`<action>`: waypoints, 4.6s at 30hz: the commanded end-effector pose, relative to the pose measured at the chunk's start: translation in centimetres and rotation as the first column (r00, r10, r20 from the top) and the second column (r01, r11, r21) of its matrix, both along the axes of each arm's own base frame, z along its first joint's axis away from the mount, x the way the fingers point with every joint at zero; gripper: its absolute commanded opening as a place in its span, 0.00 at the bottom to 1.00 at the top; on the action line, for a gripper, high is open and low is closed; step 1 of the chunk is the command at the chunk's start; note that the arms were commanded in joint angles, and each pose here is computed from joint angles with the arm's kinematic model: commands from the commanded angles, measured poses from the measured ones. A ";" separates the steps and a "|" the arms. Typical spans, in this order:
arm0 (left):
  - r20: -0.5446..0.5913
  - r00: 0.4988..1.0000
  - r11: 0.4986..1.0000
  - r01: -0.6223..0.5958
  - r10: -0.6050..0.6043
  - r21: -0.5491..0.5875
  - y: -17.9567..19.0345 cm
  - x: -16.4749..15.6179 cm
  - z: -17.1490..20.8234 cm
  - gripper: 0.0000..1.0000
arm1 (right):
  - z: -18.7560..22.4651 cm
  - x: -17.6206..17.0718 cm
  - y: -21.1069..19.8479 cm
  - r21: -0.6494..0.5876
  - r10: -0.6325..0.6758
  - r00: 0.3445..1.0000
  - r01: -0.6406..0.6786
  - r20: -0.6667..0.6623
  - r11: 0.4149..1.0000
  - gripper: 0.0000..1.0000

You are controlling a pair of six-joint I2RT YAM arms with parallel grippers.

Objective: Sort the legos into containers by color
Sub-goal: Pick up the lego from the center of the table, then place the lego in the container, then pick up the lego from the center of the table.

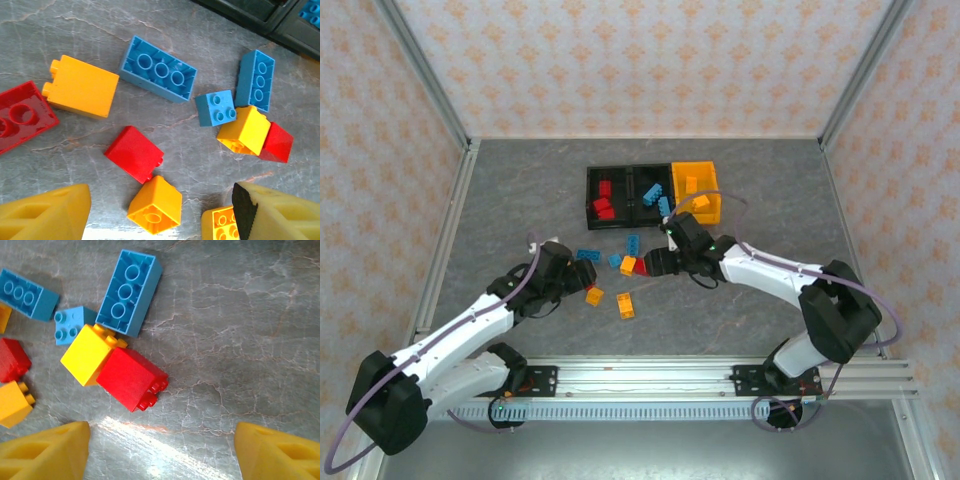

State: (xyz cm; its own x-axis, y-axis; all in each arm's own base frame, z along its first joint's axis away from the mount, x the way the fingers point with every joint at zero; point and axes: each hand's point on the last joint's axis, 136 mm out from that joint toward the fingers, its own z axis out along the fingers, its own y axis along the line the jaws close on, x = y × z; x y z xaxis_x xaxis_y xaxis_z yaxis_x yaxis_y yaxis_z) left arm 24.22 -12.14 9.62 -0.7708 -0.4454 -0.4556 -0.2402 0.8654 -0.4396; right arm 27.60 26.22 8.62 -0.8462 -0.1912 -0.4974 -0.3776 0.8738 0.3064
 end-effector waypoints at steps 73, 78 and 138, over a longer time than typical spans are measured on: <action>0.119 0.987 0.980 -0.086 0.109 -0.180 0.4 0.8 3.2 0.76 | 5.9 16.6 12.4 -0.100 0.005 0.974 0.019 0.227 0.995 0.28; 0.103 0.988 0.980 -0.100 0.119 -0.170 0.8 0.6 2.5 0.76 | 4.3 19.7 13.2 -0.141 -0.057 0.973 0.090 0.225 0.986 0.29; 0.131 0.973 0.971 0.204 -0.188 -0.124 -3.7 3.3 6.3 0.79 | 2.3 6.3 4.8 0.138 -0.332 0.943 0.328 0.006 0.935 0.78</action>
